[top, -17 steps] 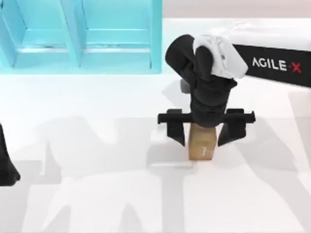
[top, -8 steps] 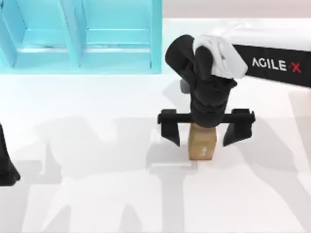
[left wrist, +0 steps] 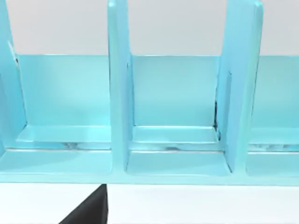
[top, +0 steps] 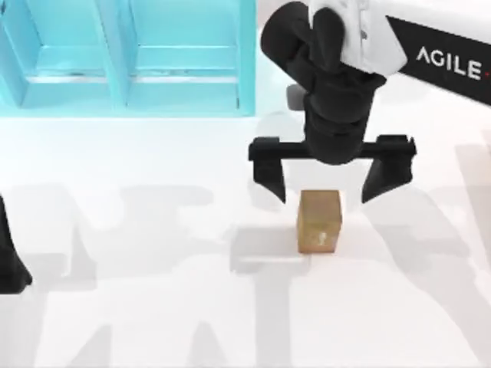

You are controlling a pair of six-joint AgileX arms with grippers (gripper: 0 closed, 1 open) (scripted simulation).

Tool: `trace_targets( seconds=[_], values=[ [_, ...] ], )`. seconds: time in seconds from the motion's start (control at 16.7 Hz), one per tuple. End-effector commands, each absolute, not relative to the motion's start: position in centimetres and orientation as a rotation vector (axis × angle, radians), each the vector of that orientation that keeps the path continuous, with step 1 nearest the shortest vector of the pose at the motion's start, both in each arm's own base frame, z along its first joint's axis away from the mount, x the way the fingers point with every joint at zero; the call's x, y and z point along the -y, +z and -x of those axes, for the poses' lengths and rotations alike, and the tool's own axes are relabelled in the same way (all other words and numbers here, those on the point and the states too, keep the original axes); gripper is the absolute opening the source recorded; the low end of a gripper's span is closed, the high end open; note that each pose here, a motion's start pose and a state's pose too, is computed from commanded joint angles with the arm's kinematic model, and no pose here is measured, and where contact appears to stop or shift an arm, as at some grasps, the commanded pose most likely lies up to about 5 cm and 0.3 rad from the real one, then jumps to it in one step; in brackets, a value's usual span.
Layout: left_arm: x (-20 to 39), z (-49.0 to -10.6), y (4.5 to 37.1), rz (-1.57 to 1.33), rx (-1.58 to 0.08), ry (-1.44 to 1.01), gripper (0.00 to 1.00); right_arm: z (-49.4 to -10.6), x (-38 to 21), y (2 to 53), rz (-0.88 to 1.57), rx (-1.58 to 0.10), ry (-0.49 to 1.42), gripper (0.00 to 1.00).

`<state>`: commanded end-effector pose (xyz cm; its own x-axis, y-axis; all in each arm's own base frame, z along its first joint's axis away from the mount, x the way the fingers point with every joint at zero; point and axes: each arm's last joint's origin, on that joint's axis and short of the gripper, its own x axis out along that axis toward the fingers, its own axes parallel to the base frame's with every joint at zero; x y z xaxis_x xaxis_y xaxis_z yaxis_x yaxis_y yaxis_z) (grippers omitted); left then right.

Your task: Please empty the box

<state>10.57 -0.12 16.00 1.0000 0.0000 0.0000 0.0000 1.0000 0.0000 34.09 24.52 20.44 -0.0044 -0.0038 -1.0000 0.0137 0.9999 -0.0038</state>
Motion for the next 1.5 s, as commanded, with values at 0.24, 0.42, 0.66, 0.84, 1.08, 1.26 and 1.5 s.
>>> trace_targets(
  seconds=[0.24, 0.42, 0.66, 0.84, 1.08, 1.26, 1.5],
  values=[
    [0.1, -10.6, 16.0, 0.0, 0.0, 0.0, 1.0, -34.0, -24.4, 21.8, -0.012, -1.568, -0.011, 1.0],
    [0.1, -10.6, 16.0, 0.0, 0.0, 0.0, 1.0, -34.1, -24.4, 21.6, -0.009, -1.571, -0.012, 1.0],
    [0.1, -10.6, 16.0, 0.0, 0.0, 0.0, 1.0, -36.4, -20.8, 22.0, -0.004, -1.574, -0.015, 1.0],
    [0.1, -10.6, 16.0, 0.0, 0.0, 0.0, 1.0, -39.2, -14.4, 22.6, 0.001, -1.58, -0.016, 1.0],
    [0.1, -10.6, 16.0, 0.0, 0.0, 0.0, 1.0, -41.3, -2.1, 23.6, -0.001, -1.587, -0.015, 1.0],
    [0.1, -10.6, 16.0, 0.0, 0.0, 0.0, 1.0, -40.2, 7.5, 24.5, -0.007, -1.586, -0.012, 1.0],
    [0.1, -10.6, 16.0, 0.0, 0.0, 0.0, 1.0, -37.0, 16.1, 25.6, -0.011, -1.578, -0.01, 1.0]
  ],
)
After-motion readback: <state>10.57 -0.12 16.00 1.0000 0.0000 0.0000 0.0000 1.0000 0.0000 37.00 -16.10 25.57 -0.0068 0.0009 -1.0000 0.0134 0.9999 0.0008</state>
